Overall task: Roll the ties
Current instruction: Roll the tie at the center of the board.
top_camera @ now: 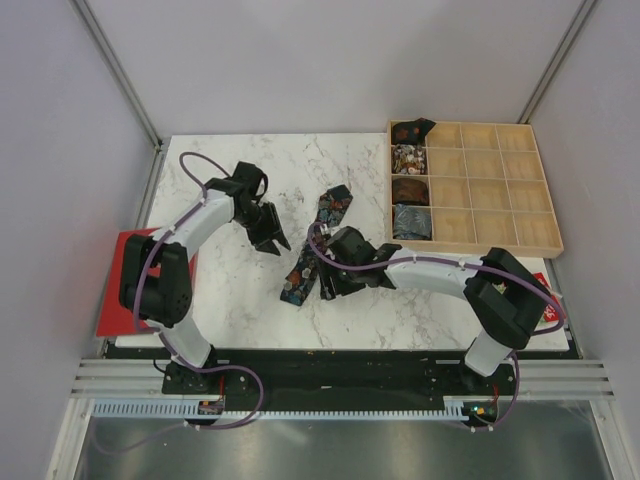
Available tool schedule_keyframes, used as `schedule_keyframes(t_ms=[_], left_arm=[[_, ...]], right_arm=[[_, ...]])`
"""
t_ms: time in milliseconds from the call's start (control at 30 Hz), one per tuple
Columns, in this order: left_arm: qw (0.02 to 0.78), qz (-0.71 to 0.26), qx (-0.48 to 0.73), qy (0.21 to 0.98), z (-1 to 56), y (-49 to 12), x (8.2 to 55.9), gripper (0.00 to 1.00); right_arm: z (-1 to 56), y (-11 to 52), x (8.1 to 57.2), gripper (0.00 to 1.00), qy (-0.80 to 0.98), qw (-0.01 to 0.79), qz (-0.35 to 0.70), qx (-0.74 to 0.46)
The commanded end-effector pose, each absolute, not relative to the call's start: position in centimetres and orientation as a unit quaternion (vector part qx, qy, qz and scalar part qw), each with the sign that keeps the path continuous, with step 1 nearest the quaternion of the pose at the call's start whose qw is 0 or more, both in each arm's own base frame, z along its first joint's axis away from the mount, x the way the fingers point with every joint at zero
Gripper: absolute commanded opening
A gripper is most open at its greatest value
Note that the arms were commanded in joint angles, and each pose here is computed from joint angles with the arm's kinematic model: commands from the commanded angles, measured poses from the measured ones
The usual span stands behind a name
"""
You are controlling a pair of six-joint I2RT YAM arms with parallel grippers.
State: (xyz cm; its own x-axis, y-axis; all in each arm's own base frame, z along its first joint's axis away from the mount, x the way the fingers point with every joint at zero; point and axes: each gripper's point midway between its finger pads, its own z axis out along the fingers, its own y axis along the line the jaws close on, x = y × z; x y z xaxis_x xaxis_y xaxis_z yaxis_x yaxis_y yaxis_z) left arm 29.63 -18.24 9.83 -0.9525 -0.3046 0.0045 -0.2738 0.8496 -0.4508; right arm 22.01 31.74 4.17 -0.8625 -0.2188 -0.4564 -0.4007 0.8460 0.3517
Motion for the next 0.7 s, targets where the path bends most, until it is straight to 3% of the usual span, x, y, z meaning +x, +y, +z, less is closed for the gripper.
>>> schedule_keyframes(t_ms=[0,267,667], left_arm=[[0.107,-0.125,-0.127,0.978,9.5,-14.1,31.4,0.31],[0.107,-0.069,-0.120,0.985,4.9,-12.4,31.9,0.16],[0.075,-0.122,-0.117,0.983,1.6,-15.3,30.6,0.13]], right_arm=[[6.2,32.2,23.0,0.67,0.924,0.245,0.200,-0.217],[5.1,32.9,23.7,0.71,0.902,0.248,0.156,-0.318],[1.7,34.5,23.0,0.73,0.880,0.212,0.140,-0.401]])
